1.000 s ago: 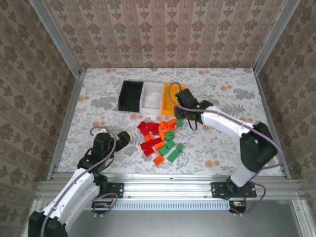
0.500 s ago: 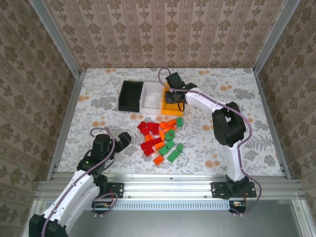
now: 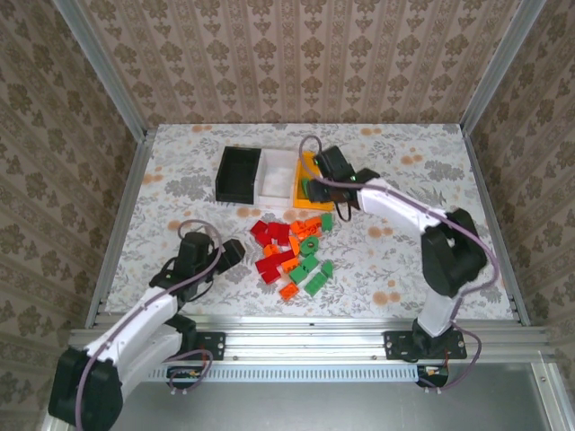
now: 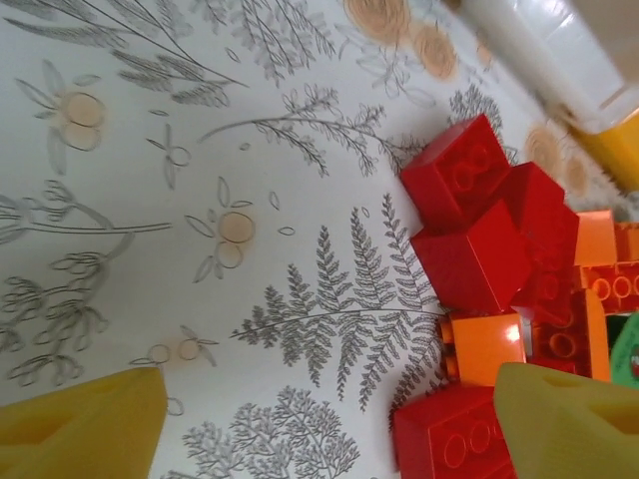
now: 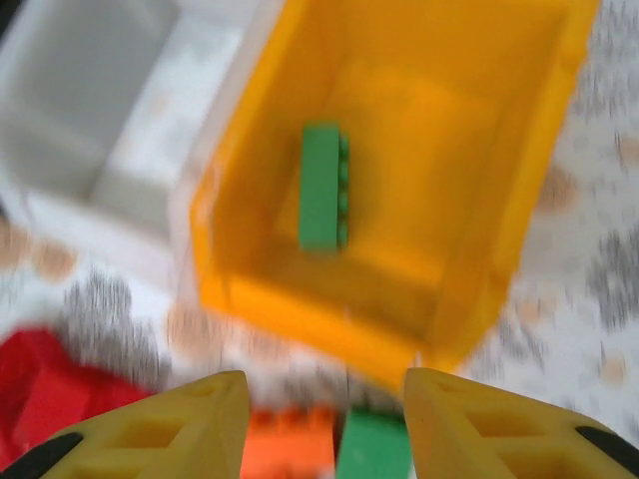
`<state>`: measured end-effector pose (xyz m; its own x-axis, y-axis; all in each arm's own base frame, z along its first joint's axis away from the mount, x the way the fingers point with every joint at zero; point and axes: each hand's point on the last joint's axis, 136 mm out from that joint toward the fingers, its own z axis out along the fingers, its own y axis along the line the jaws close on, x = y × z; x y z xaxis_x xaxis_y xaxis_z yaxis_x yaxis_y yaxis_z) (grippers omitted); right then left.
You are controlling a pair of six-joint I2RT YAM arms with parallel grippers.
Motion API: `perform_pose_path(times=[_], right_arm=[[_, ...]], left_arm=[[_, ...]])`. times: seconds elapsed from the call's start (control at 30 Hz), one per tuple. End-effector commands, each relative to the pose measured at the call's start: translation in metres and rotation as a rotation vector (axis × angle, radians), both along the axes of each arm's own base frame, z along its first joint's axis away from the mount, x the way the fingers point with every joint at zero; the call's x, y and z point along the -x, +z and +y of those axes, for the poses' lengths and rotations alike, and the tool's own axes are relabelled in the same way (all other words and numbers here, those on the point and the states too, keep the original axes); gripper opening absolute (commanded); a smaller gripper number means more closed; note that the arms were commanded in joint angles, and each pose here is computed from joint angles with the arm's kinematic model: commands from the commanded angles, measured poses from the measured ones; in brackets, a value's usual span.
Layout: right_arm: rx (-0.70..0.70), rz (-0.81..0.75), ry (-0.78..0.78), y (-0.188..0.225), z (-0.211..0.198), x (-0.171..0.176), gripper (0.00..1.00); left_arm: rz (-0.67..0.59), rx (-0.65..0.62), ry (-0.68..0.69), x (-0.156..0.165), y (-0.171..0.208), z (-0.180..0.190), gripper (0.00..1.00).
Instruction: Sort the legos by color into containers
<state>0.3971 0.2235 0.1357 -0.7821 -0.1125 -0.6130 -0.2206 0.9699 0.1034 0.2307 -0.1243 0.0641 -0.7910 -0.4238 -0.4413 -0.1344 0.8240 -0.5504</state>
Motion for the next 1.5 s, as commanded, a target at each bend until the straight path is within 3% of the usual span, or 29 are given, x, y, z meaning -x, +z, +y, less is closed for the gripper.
perform_pose_path(times=[0.0, 0.2, 0.27, 0.37, 0.43, 0.57, 0.77, 0.9, 1.2, 1.47], right_arm=[[-0.006, 0.056, -0.016, -0.030, -0.013, 0.045, 0.46], [0.033, 0.105, -0.031, -0.056, -0.042, 0.087, 0.46], [0.034, 0.101, -0.033, -0.055, -0.045, 0.089, 0.47], [0.025, 0.086, -0.031, -0.051, -0.044, 0.087, 0.47], [0.020, 0.078, -0.025, -0.049, -0.042, 0.084, 0.48], [0.026, 0.074, -0.018, -0.050, -0.041, 0.077, 0.49], [0.014, 0.074, -0.019, -0.053, -0.038, 0.071, 0.50], [0.016, 0.069, -0.019, -0.051, -0.038, 0.071, 0.51], [0.022, 0.051, -0.030, -0.045, -0.044, 0.073, 0.52], [0.021, 0.039, -0.033, -0.042, -0.045, 0.073, 0.52]], left_arm=[[-0.058, -0.067, -0.163, -0.009, 0.015, -0.029, 0.78], [-0.063, -0.405, -0.506, 0.000, 0.023, -0.065, 0.67], [-0.016, -0.496, -0.544, 0.005, 0.017, -0.060, 0.59], [0.020, -0.564, -0.554, 0.018, 0.011, -0.050, 0.54], [0.017, -0.533, -0.600, 0.030, 0.010, -0.057, 0.54], [-0.035, -0.510, -0.726, 0.057, 0.017, -0.082, 0.67], [0.031, -0.545, -0.790, 0.071, -0.005, -0.092, 0.63], [0.067, -0.562, -0.807, 0.074, -0.015, -0.094, 0.64], [0.099, -0.394, -0.824, 0.081, -0.026, -0.108, 0.69], [0.120, -0.418, -0.822, 0.081, -0.024, -0.102, 0.69]])
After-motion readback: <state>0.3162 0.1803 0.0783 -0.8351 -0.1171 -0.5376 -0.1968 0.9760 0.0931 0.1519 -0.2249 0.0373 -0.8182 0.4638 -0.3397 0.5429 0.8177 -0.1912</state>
